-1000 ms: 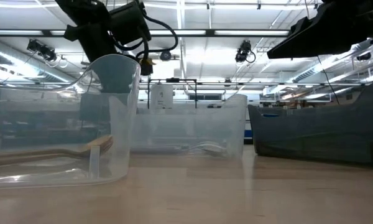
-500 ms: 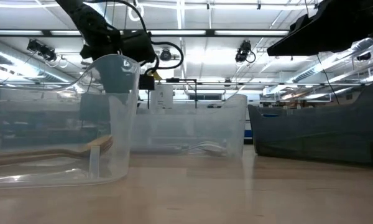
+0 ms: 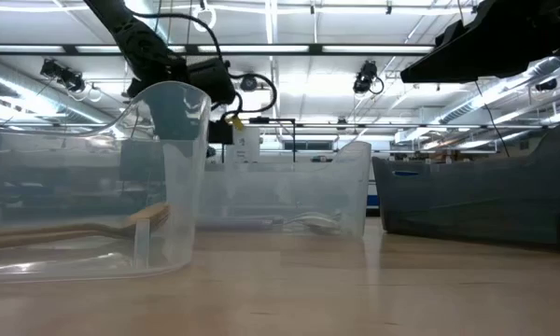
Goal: Sort silverware by color (type)
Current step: Put the gold spoon into the bottom transparent bin
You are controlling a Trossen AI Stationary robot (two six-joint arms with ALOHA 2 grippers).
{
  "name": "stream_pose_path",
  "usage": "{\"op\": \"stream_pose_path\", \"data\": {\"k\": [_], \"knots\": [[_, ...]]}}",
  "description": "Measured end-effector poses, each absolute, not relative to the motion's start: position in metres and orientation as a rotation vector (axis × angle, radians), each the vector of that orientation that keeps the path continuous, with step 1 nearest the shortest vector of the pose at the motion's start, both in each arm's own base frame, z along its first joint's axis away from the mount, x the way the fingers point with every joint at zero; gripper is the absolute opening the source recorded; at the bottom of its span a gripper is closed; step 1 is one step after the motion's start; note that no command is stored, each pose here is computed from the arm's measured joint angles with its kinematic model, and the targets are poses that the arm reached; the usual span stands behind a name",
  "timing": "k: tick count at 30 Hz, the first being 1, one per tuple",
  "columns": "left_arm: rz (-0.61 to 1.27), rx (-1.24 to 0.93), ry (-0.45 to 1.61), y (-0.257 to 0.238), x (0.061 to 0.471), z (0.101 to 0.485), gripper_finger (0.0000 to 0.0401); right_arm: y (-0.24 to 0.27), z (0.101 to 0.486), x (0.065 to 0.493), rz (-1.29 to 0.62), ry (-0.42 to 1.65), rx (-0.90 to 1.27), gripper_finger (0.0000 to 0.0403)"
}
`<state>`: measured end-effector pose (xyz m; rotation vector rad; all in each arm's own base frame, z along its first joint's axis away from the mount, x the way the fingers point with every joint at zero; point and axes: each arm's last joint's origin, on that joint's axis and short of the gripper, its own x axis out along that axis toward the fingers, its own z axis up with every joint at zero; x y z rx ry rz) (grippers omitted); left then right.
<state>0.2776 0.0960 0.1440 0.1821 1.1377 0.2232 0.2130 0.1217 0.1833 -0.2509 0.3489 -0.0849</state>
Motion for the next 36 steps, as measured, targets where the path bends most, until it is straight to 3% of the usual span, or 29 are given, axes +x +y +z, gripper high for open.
{"op": "stream_pose_path", "data": {"k": [16, 19, 26, 36], "knots": [[0.129, 0.115, 1.203, 0.108, 0.273, 0.127, 0.0139, 0.122, 0.184, 0.213, -0.069, 0.340, -0.232, 0.0114], [0.071, 0.180, 1.225, 0.102, 0.274, 0.126, 0.0114, 0.122, 0.184, 0.213, -0.069, 0.341, -0.232, 0.0114], [0.023, 0.268, 1.259, 0.091, 0.275, 0.125, 0.0015, 0.122, 0.184, 0.213, -0.069, 0.340, -0.232, 0.0114], [0.145, 0.265, 1.258, 0.068, 0.271, 0.142, 0.0008, 0.122, 0.184, 0.213, -0.093, 0.337, -0.236, 0.0114]]}}
